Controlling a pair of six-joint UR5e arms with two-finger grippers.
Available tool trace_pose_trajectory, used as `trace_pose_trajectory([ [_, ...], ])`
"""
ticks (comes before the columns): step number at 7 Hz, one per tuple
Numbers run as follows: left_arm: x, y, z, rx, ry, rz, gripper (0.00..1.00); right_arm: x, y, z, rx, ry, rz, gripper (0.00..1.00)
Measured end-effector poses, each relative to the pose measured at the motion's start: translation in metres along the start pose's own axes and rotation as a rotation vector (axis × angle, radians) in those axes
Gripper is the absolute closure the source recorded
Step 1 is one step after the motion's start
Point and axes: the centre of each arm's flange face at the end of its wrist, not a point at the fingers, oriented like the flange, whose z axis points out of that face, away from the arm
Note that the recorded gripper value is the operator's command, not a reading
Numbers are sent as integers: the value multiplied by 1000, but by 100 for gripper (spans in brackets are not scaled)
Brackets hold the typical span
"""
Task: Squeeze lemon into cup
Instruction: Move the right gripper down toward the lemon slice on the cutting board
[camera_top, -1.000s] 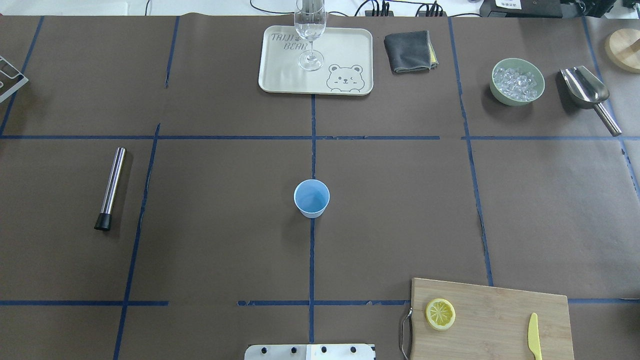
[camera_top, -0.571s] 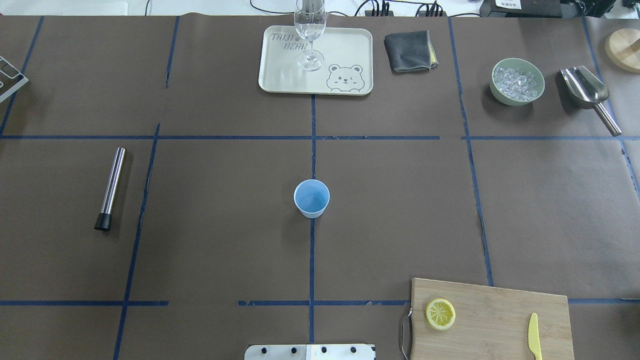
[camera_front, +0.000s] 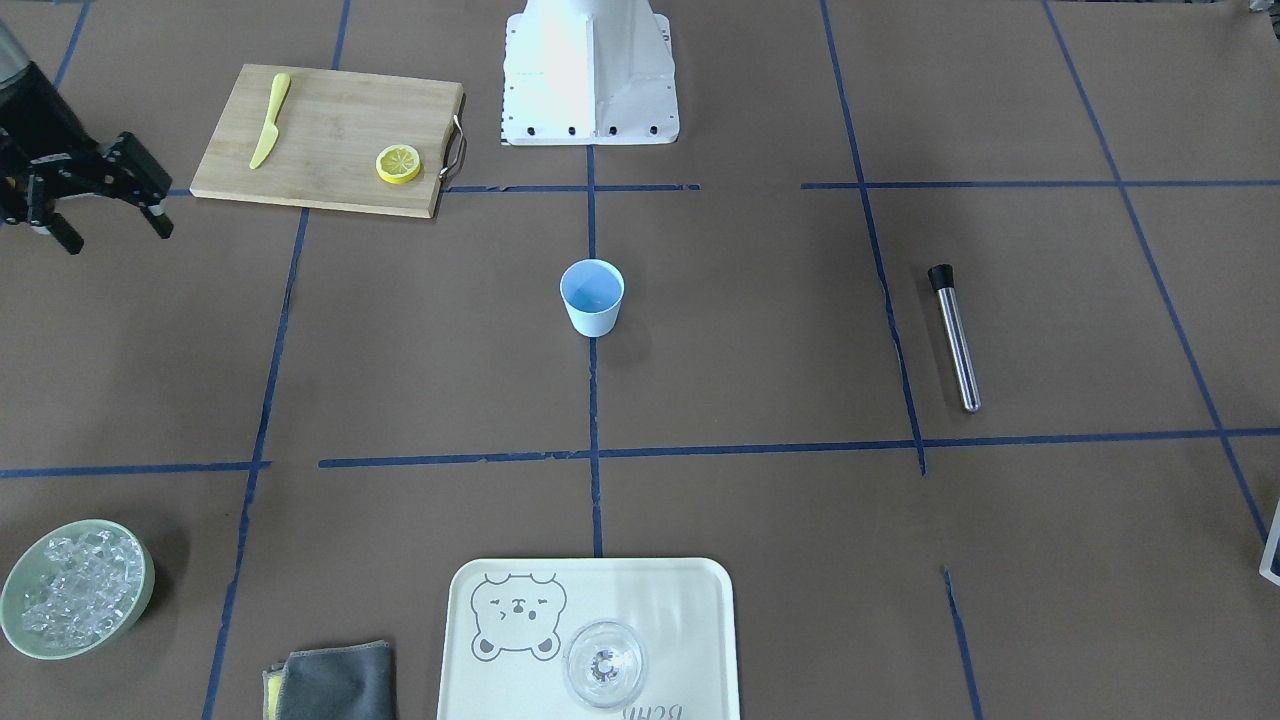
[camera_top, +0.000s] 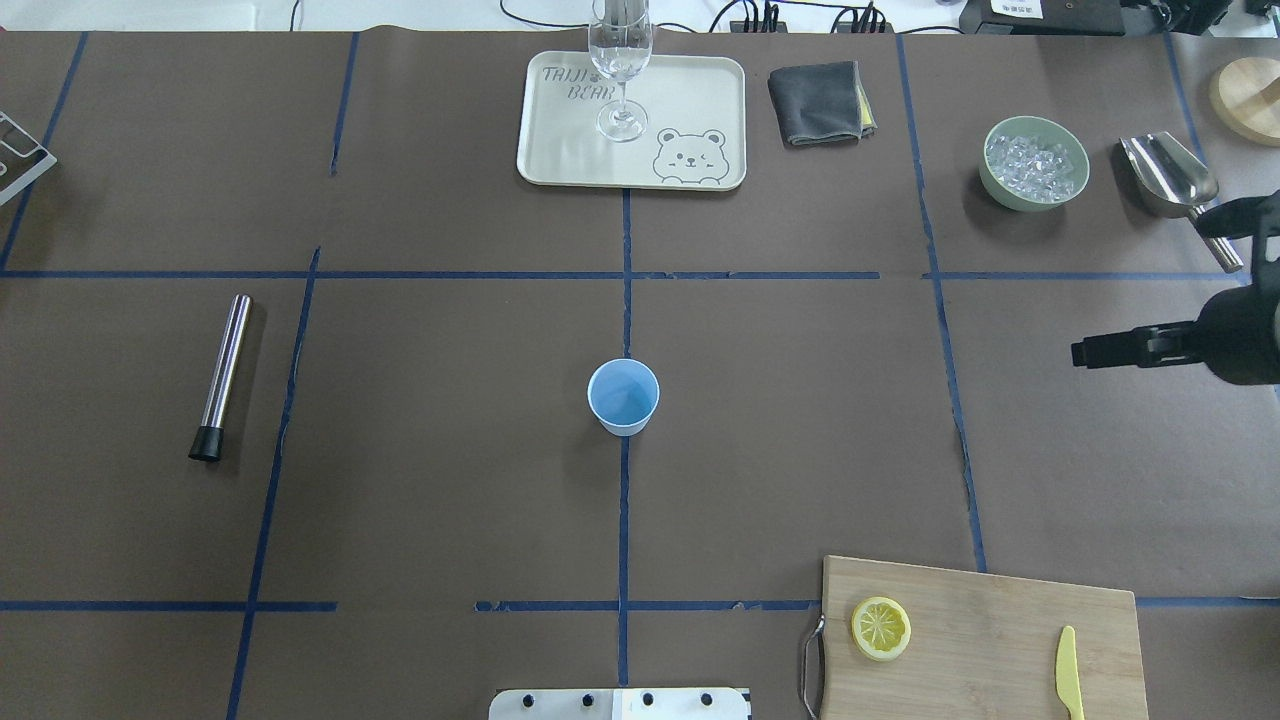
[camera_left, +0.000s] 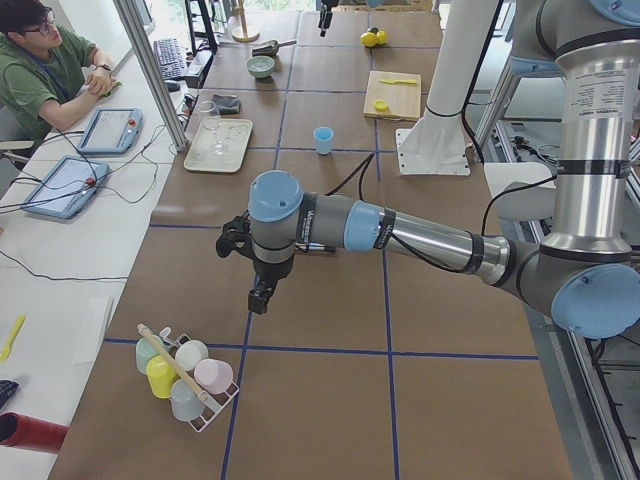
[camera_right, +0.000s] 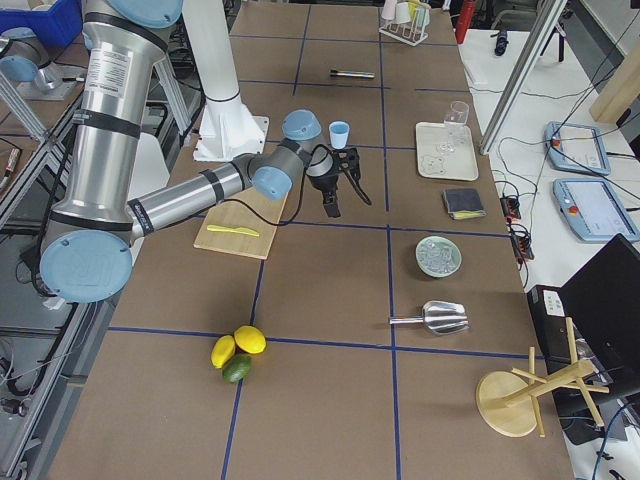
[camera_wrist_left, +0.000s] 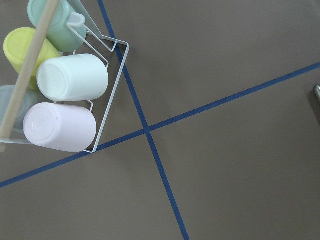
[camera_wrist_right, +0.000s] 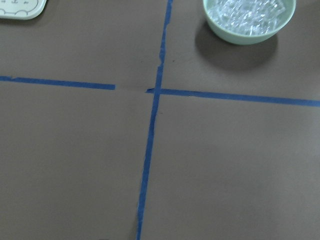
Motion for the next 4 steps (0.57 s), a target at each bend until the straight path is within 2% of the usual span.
trace_pose_trajectory([
  [4,0,0,0,19,-6,21,0,-111,118,56,31,43,35,0],
])
